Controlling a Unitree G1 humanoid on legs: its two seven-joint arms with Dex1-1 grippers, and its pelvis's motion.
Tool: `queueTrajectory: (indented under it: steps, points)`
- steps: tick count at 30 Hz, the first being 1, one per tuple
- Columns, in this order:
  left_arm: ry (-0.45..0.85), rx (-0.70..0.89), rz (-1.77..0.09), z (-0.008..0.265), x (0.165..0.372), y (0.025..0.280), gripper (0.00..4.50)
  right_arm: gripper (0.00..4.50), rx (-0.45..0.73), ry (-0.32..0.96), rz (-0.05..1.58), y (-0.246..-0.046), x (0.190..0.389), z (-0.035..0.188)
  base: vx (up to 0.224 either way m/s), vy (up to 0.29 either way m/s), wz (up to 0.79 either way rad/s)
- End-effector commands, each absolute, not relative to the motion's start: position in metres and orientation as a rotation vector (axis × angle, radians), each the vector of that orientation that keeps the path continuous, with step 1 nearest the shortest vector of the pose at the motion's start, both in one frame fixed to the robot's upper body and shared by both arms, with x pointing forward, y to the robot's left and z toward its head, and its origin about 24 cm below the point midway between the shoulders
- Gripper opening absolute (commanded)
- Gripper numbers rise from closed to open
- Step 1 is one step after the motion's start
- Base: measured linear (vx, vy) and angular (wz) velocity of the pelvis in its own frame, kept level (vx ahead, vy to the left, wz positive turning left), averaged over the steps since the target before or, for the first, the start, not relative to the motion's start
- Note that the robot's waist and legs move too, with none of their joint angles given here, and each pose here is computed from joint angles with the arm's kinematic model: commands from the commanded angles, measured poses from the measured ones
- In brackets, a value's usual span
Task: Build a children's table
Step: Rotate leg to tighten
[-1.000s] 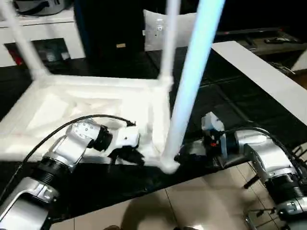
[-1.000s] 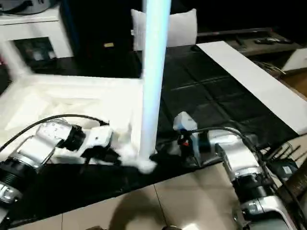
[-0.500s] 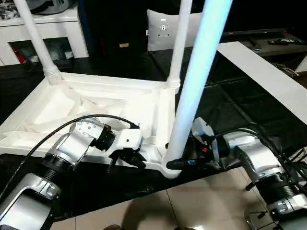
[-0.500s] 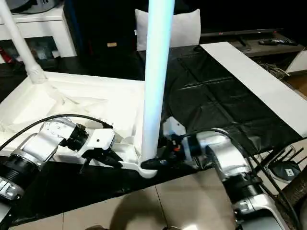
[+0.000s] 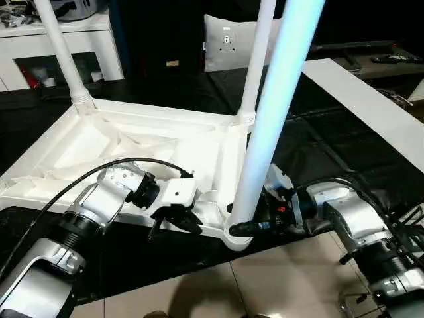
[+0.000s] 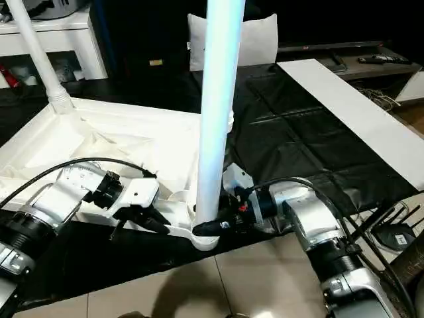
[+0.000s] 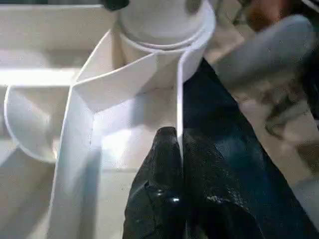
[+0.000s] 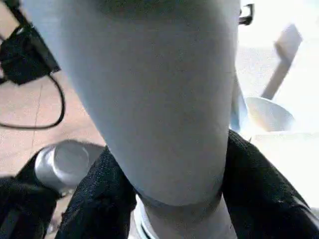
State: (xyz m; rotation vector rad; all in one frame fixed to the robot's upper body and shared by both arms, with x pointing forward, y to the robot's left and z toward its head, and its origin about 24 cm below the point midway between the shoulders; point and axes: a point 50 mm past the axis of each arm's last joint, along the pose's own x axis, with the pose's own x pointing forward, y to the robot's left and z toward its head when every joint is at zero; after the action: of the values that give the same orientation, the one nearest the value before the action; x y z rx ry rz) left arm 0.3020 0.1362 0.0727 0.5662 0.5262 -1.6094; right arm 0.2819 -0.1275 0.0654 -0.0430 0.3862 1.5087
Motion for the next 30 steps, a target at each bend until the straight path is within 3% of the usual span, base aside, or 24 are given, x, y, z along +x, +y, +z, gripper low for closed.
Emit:
queueTrajectory:
  steps: [1,10,14,16,17,20,23,28,30]
  points:
    - [0.455,0.513,-1.455,0.082,0.312,0.126,0.0,2.06,0.05,0.35,1.472,-0.106,0.28,0.064,0.0,0.0,0.0]
    - [0.445,0.356,-1.168,0.087,0.323,0.099,0.0,2.04,0.075,0.322,1.045,-0.069,0.306,0.05,0.0,0.0,0.0]
    - [0.369,0.287,-0.937,0.095,0.343,0.074,0.0,2.02,0.169,0.358,0.667,-0.042,0.33,0.048,0.0,0.0,0.0]
    - [0.348,0.291,-0.907,0.097,0.346,0.071,0.0,2.02,0.182,0.338,0.657,-0.036,0.332,0.05,0.0,0.0,0.0]
    - [0.345,0.303,-0.898,0.097,0.347,0.07,0.0,2.36,0.194,0.324,0.649,-0.033,0.332,0.052,0.0,0.0,0.0]
    - [0.339,0.342,-0.898,0.098,0.348,0.072,0.0,2.7,0.246,0.294,0.606,-0.031,0.335,0.055,0.0,0.0,0.0]
    - [0.334,0.375,-0.928,0.097,0.347,0.075,0.0,3.02,0.227,0.272,0.588,-0.035,0.338,0.057,0.0,0.0,0.0]
    - [0.333,0.431,-1.004,0.091,0.343,0.087,0.0,3.21,0.162,0.212,0.554,-0.056,0.34,0.058,0.0,0.0,0.0]
    - [0.336,0.443,-1.023,0.089,0.342,0.09,0.0,3.54,0.138,0.183,0.564,-0.065,0.339,0.058,0.0,0.0,0.0]
